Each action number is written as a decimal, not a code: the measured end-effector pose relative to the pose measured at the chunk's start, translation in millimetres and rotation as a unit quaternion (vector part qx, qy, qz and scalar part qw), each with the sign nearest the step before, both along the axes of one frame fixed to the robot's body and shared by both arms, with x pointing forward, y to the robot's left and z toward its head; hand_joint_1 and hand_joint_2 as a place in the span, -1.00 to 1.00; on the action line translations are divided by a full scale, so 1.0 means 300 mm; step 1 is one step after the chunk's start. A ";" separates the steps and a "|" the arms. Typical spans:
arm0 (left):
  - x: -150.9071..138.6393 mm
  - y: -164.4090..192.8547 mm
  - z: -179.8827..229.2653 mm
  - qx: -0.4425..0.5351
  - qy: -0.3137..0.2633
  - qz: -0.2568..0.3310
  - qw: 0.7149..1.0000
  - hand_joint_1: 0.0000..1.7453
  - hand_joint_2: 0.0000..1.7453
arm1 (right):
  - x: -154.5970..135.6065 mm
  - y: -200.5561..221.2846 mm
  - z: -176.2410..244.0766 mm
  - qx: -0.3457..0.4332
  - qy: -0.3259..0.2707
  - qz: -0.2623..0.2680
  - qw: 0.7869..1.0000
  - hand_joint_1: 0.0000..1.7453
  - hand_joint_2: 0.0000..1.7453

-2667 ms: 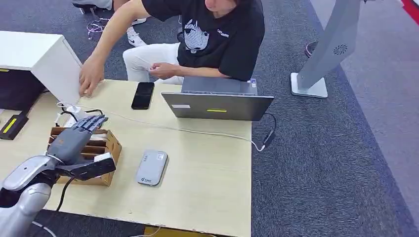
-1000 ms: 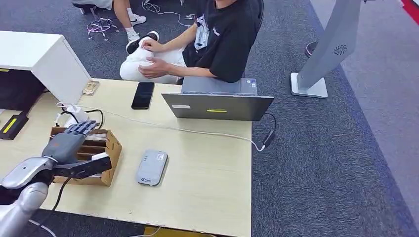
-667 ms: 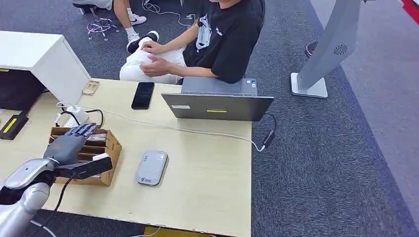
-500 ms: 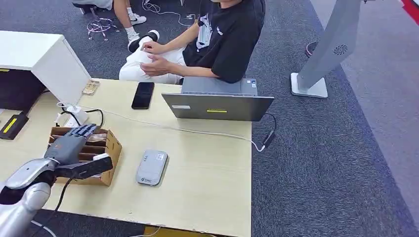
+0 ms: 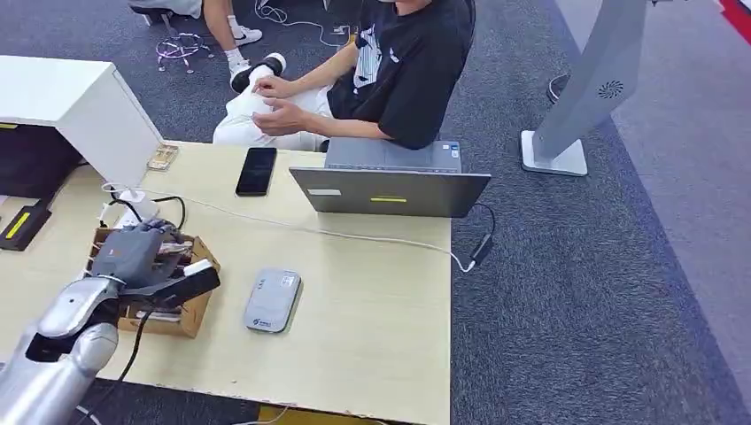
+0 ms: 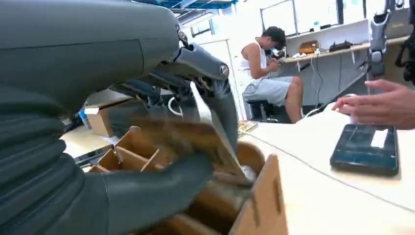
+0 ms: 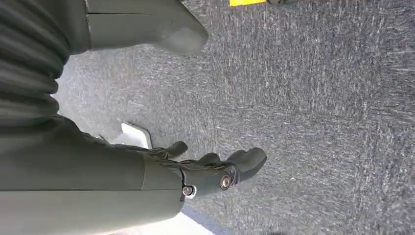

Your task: Pass the card to the sensor for recognition and then transmit it.

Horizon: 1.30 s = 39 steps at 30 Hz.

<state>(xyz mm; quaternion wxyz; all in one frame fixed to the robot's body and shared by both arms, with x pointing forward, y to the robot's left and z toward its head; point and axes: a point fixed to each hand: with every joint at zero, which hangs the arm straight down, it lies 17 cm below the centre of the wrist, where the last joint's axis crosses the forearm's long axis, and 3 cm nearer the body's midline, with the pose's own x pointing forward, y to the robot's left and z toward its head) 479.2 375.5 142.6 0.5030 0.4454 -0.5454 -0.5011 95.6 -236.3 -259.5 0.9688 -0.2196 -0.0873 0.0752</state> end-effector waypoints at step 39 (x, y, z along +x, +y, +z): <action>0.081 0.001 0.382 -0.108 -0.160 0.018 0.981 1.00 1.00 | -0.004 -0.015 0.002 -0.008 0.000 -0.006 1.000 -1.00 1.00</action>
